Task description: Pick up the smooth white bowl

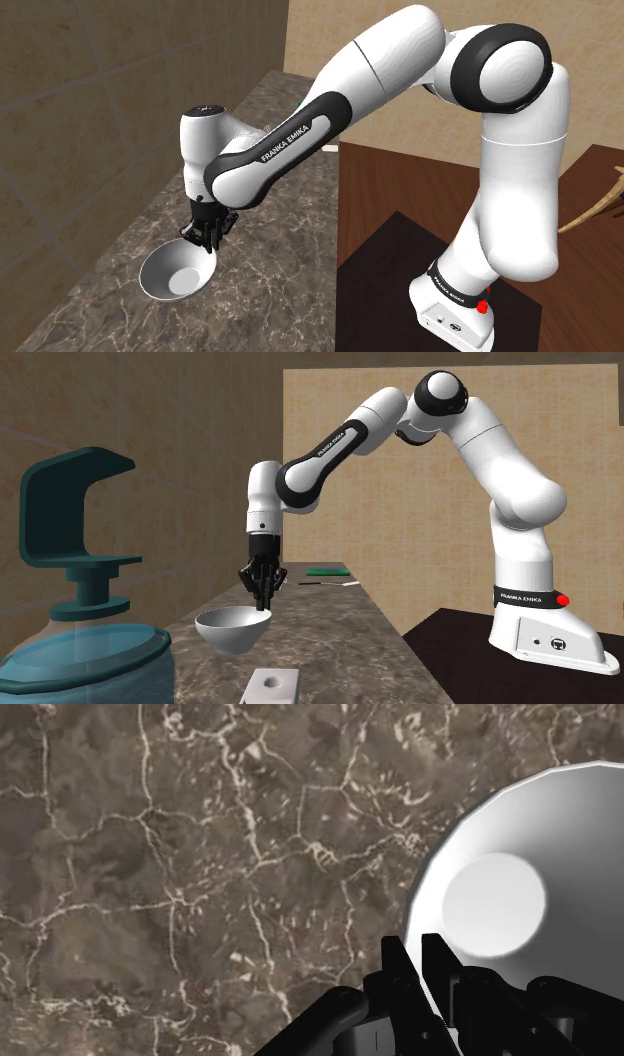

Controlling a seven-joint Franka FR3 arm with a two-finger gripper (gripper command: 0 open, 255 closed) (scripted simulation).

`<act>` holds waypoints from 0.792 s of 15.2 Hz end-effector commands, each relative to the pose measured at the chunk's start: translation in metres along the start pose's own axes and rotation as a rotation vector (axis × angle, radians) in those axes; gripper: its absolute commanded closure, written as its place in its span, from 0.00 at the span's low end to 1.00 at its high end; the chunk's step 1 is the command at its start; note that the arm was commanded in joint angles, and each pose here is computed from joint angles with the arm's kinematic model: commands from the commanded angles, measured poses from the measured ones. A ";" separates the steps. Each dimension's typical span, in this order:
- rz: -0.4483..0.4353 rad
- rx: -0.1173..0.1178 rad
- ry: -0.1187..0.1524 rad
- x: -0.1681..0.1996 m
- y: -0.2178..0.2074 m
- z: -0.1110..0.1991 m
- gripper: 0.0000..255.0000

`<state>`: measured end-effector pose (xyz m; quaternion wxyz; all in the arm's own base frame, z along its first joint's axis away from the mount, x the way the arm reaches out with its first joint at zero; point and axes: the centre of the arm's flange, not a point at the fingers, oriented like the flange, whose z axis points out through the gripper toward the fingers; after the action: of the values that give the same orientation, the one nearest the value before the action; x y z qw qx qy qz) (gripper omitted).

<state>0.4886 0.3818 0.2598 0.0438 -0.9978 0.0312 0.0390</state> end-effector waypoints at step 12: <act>0.000 0.000 -0.001 -0.005 -0.006 -0.063 1.00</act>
<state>0.4880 0.3820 0.3178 0.0438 -0.9978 0.0311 0.0391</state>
